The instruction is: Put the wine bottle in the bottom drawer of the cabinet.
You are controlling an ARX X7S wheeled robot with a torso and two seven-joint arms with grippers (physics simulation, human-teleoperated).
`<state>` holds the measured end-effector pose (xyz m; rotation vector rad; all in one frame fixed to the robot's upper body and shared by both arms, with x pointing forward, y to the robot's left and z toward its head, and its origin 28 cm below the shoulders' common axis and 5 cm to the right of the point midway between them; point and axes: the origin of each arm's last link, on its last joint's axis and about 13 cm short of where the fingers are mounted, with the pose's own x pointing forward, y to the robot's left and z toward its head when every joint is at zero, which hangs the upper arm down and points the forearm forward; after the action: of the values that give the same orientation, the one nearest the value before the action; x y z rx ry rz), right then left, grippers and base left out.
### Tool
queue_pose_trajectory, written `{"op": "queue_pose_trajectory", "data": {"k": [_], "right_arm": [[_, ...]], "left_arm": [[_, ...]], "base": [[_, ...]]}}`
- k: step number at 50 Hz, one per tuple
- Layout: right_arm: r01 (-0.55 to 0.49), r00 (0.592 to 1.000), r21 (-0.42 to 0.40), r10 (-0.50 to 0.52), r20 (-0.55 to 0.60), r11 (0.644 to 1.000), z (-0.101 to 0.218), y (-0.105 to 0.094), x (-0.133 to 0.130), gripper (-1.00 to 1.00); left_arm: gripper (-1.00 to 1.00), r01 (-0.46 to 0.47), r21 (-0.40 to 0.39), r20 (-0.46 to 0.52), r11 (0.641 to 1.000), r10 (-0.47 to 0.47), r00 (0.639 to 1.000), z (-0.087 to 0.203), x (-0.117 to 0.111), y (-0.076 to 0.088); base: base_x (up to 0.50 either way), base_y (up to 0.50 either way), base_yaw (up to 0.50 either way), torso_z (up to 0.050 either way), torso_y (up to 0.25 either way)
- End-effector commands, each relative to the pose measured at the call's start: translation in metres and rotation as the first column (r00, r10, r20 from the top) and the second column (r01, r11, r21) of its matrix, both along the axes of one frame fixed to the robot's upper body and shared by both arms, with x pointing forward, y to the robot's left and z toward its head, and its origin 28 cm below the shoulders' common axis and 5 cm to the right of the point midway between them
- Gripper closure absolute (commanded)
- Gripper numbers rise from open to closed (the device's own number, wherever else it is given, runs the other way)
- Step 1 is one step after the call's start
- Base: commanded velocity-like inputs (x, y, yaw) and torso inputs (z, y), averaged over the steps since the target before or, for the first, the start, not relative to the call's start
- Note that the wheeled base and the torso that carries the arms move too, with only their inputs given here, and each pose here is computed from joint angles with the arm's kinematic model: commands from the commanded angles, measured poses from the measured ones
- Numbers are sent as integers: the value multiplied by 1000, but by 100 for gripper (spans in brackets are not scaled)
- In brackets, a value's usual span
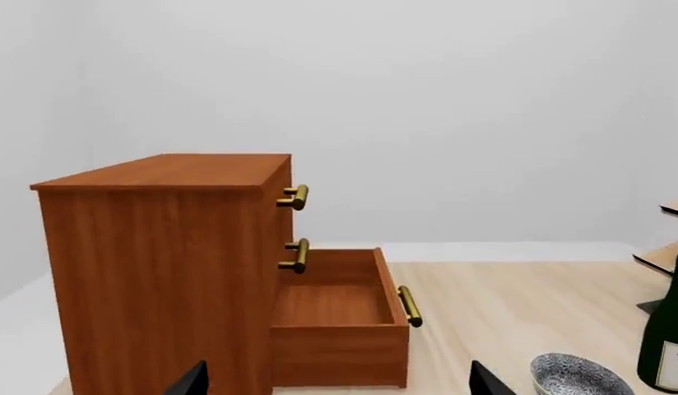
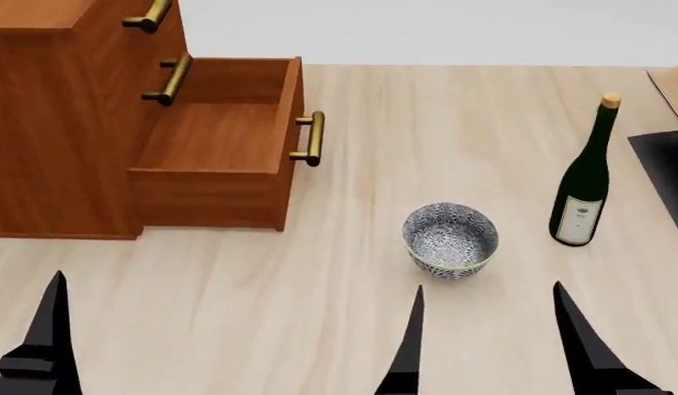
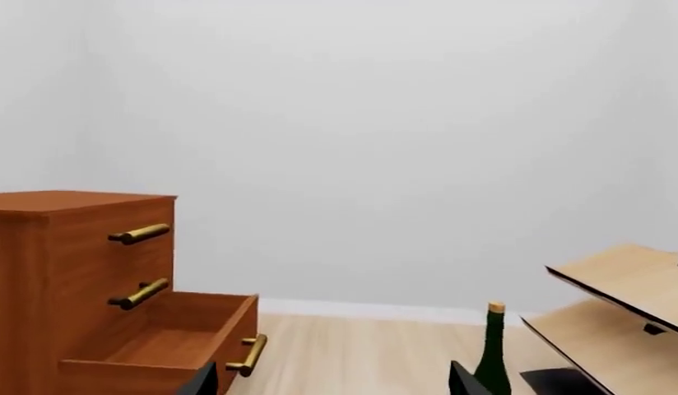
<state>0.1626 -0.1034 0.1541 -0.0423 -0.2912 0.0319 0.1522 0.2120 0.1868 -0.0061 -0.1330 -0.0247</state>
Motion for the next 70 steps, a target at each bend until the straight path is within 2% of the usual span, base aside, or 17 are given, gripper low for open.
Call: {"op": "queue_pose_trajectory", "data": {"k": [1, 10, 12, 22, 32, 57, 70], "right_arm": [[2, 1000, 5, -2, 8, 1000, 0, -1, 0, -100], [0, 1000, 0, 0, 5, 1000, 0, -1, 0, -100], [-3, 1000, -1, 3, 8, 1000, 0, 0, 0, -100], [-11, 1000, -5, 11, 10, 1000, 3, 0, -3, -100], [-32, 999, -16, 32, 22, 999, 4, 2, -4, -100], [-43, 999, -23, 44, 25, 999, 2, 1, -3, -100], [-41, 999, -31, 42, 24, 999, 2, 1, -4, -100]], "left_arm": [[-100, 4, 7, 0, 1000, -4, 1000, -1, 1, 0], [-100, 4, -4, 23, 1000, -4, 1000, 1, -1, 0], [-100, 23, -50, 39, 998, -21, 999, 4, -3, 1], [-100, 5, -19, 38, 1000, -5, 999, 3, -3, 1], [-100, 11, -36, 36, 999, -10, 999, 2, -3, 2], [-100, -25, -4, 60, 1000, 25, 998, 7, -3, 4], [-100, -23, -13, 57, 1000, 24, 998, 6, -3, 5]], "base": [[387, 0, 0, 0, 0], [405, 0, 0, 0, 0], [418, 0, 0, 0, 0], [438, 0, 0, 0, 0], [443, 0, 0, 0, 0], [385, 9, 0, 0, 1], [365, 0, 0, 0, 0]]}}
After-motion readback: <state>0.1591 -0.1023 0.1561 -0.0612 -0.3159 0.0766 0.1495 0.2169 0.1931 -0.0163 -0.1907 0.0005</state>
